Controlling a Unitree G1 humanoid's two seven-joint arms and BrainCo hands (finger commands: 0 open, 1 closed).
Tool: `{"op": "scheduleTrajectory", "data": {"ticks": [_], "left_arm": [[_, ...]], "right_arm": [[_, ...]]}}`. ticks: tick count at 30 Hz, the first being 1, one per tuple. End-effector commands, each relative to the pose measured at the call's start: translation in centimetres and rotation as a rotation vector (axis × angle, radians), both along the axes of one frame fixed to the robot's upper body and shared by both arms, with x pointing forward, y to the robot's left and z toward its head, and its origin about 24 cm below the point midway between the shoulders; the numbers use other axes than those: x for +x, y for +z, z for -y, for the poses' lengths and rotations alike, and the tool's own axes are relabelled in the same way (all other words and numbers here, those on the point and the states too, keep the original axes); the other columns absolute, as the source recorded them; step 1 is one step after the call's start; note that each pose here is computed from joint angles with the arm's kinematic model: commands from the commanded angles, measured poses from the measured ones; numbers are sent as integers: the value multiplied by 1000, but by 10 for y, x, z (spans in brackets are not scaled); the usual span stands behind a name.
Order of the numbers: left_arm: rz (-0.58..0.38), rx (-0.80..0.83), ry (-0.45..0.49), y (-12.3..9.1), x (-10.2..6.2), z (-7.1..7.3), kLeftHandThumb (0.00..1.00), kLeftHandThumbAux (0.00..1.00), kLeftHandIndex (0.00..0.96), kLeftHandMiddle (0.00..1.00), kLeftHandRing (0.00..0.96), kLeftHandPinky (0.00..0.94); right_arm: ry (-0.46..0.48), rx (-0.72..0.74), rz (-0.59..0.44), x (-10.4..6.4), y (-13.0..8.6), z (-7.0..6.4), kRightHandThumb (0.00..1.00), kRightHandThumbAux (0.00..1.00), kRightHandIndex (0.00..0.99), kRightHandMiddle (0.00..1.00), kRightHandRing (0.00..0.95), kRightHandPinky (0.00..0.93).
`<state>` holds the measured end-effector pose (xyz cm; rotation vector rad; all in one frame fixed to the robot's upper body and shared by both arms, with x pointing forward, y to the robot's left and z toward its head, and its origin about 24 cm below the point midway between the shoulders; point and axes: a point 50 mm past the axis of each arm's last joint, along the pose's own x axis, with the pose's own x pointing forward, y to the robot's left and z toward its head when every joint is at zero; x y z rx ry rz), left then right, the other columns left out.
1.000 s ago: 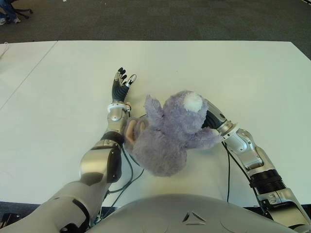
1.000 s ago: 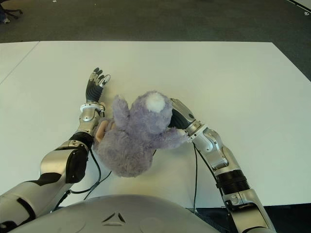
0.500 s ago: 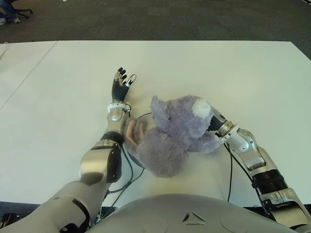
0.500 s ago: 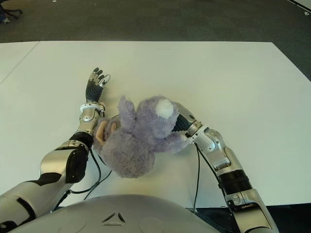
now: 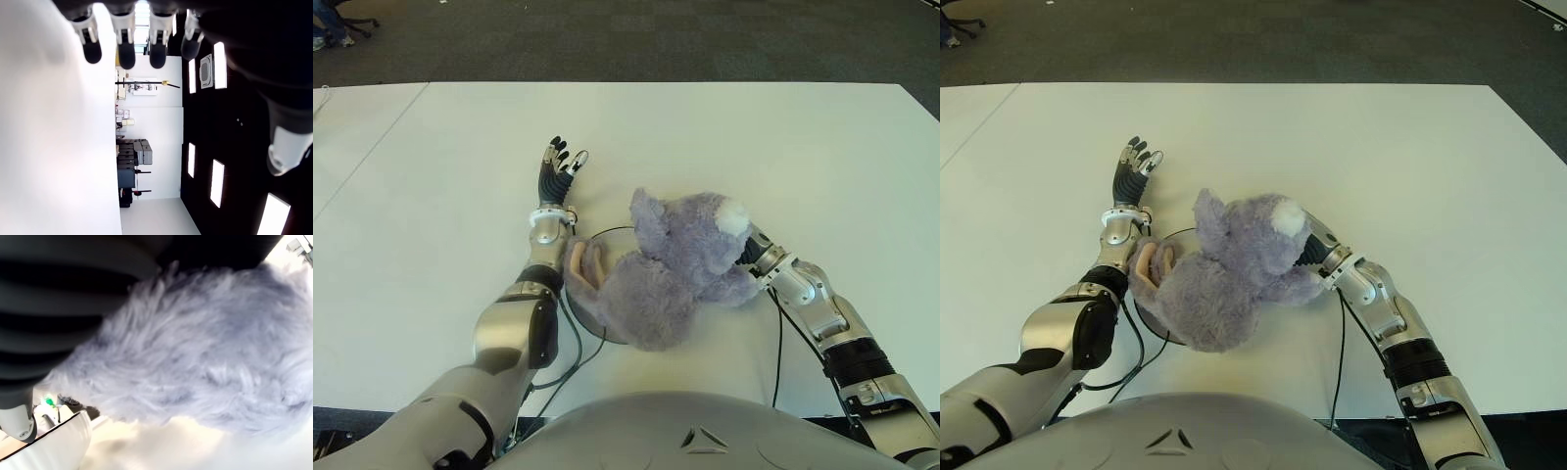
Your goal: Put the doll into the plate.
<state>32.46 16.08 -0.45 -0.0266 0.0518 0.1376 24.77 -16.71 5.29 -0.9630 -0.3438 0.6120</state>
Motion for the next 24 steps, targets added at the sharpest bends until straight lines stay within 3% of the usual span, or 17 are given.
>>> {"op": "scheduleTrajectory", "data": {"ticks": [1, 8, 24], "left_arm": [[-471, -51, -1, -90, -77, 14, 0, 566, 51, 103, 98, 79], [-465, -43, 0, -90, -76, 15, 0, 569, 46, 98, 93, 81], [-472, -55, -1, -91, -77, 16, 0, 583, 40, 107, 103, 88]], "right_arm": [[-16, -55, -36, 6, -9, 8, 212, 508, 0, 0, 0, 0], [-37, -54, -57, 16, -14, 14, 218, 513, 0, 0, 0, 0], [-47, -65, -67, 21, -29, 21, 227, 554, 0, 0, 0, 0]]}}
